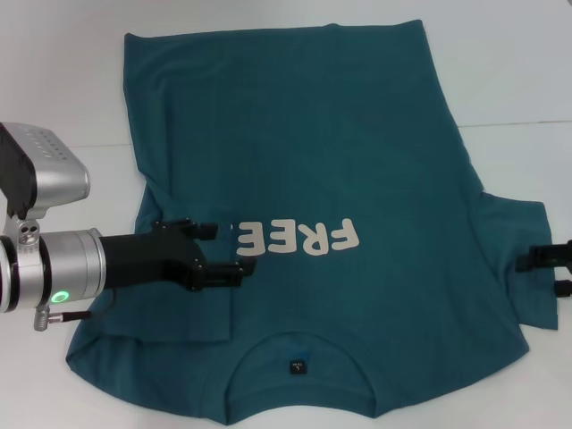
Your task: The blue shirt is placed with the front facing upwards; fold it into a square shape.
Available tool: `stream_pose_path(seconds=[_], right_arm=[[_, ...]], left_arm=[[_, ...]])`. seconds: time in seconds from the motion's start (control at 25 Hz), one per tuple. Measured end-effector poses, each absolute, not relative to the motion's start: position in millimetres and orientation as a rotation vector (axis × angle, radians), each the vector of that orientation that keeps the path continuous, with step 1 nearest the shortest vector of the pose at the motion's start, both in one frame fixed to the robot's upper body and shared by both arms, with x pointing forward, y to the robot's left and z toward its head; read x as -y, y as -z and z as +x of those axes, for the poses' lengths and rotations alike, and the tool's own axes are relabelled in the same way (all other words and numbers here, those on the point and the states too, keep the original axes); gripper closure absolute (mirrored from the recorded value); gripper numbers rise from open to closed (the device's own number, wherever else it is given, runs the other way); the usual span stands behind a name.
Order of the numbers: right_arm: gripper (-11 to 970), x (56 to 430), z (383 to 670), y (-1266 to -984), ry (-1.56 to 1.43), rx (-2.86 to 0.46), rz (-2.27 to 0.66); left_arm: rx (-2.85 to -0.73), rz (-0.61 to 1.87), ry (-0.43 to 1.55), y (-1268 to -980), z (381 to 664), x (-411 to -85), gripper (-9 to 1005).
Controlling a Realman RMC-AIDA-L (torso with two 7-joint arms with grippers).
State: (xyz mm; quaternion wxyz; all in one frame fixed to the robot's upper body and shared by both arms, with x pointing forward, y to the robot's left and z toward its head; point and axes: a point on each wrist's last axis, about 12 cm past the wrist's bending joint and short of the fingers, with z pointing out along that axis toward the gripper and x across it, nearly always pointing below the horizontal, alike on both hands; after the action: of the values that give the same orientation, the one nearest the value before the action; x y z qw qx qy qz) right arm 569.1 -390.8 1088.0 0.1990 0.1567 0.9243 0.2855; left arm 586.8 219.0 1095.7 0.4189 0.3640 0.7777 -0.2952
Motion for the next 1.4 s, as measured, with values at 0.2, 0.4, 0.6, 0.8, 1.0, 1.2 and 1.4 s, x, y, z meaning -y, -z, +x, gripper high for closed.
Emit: stream_pose_path(seconds=[0.2,0.4,0.6,0.8,1.0,1.2,1.4], right_arm=[[121,391.0,570.3,-1091.4,-0.843,-2.541,0.456],[126,392.2,569.1,-1091.7,-0.854,-2.53,0.457],[130,393.8,567.0,-1090.4,-0.851,-2.534,0.463],[135,394.5,564.5,-1088.5,-0.842,-2.551,0.458],[140,397.8,561.4,-1087.7,-0.831,-2.564,0.459],[144,405.1,558.2,-1090.3,-0.823,-2.565,0.473],[149,405.8,557.2,-1090.0,-0.822,-2.568,0.475]], left_arm=[[-1.95,0.914,0.74,-1095.7,586.8,-218.7,110],[-1.95,0.914,0.741,-1095.7,586.8,-218.7,110],[-1.955,0.912,0.746,-1094.2,586.2,-218.4,111],[-1.958,0.909,0.741,-1093.4,587.1,-217.8,111],[-1.958,0.911,0.742,-1093.5,587.4,-216.9,110],[-1.962,0.911,0.748,-1092.3,587.4,-216.4,111],[-1.962,0.912,0.748,-1092.5,587.5,-216.4,111]])
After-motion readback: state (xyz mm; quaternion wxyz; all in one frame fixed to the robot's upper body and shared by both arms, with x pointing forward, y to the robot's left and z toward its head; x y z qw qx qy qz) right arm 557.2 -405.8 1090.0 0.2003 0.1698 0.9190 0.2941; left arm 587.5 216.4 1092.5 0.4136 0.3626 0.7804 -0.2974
